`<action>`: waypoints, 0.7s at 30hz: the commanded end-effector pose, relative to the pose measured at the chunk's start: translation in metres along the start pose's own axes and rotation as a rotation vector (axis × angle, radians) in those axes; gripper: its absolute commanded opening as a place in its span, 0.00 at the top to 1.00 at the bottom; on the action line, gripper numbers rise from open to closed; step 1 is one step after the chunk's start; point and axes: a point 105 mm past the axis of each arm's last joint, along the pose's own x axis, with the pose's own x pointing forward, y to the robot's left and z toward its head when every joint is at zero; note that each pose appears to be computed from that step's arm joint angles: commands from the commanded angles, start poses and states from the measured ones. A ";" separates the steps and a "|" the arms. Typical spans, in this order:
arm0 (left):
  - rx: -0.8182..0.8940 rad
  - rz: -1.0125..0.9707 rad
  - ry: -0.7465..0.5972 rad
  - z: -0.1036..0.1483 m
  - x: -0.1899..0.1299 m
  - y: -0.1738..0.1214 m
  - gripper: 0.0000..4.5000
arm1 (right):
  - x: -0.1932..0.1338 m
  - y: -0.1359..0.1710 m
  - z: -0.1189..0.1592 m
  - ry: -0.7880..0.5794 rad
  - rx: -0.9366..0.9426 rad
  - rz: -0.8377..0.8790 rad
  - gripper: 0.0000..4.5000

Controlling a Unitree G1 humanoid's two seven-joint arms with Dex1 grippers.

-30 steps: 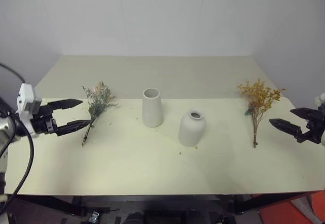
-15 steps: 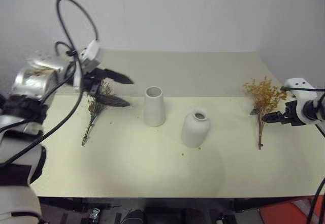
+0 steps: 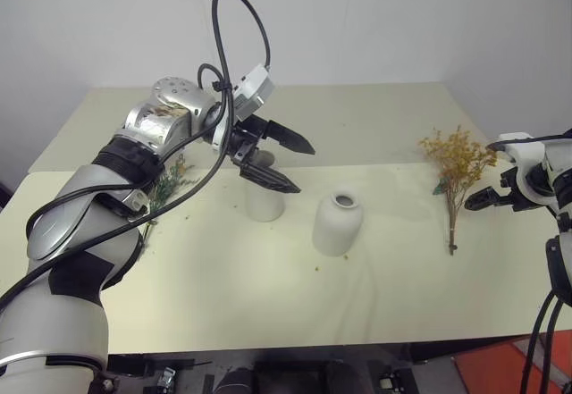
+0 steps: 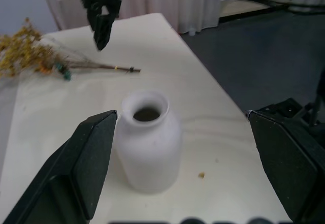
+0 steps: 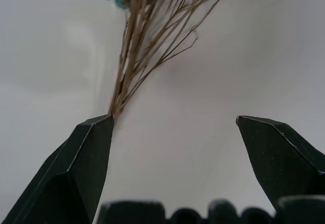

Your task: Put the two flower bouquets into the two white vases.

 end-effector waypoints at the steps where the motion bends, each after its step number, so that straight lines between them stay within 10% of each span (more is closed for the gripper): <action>1: 0.066 -0.040 -0.008 0.018 0.008 0.000 0.00 | -0.006 0.003 0.004 0.006 0.008 0.026 0.00; 21: 0.086 -0.053 0.031 0.003 0.008 -0.004 0.00 | 0.028 0.033 -0.011 0.100 0.035 0.106 0.00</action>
